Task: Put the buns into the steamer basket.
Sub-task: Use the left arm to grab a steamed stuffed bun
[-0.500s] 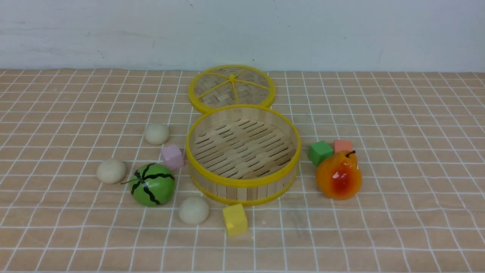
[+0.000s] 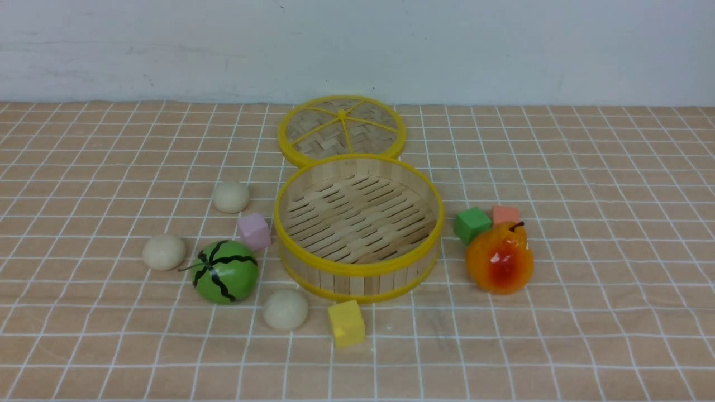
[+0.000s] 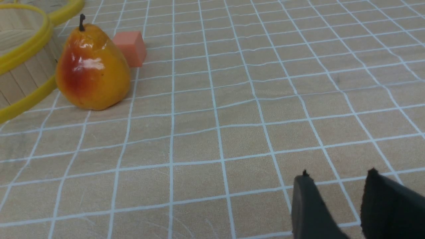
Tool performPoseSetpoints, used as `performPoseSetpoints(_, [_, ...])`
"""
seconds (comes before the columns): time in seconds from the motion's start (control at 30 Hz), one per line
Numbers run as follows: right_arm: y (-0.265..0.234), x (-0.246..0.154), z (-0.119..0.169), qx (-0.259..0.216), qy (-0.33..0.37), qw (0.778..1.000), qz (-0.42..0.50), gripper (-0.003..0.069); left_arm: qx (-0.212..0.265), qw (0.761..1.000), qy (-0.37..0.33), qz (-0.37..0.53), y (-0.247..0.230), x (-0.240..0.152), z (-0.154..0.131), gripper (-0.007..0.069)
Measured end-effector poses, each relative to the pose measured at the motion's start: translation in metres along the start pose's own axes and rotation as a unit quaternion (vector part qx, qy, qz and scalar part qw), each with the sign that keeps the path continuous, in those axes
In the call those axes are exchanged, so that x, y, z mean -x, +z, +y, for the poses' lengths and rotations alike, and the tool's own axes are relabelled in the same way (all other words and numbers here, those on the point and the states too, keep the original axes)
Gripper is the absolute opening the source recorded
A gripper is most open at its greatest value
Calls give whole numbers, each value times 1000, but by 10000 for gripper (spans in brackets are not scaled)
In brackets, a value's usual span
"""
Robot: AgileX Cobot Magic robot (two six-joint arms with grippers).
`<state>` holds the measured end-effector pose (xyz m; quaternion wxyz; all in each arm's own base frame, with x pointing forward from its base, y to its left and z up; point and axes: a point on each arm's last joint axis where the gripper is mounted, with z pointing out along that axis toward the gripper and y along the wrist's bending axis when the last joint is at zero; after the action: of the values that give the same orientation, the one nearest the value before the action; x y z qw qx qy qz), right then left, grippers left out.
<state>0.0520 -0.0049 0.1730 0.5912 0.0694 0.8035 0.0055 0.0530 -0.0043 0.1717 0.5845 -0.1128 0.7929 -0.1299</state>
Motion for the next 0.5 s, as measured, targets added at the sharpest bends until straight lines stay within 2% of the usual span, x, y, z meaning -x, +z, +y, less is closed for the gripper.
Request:
performPoseSetpoints(0.13, [0,0,0,0,0,1000,0,241,-1,1000,0,-4,0,1,0,16])
performPoseSetpoints(0.27, [0,0,0,0,0,1000,0,241,-17,999,-4,-45,0,8,-3,19])
performPoseSetpoints(0.43, [0,0,0,0,0,1000,0,241,-55,989,-57,-122,-3,22,-9,24])
performPoseSetpoints(0.5, [0,0,0,0,0,1000,0,241,-82,976,-107,-172,-7,32,-11,29])
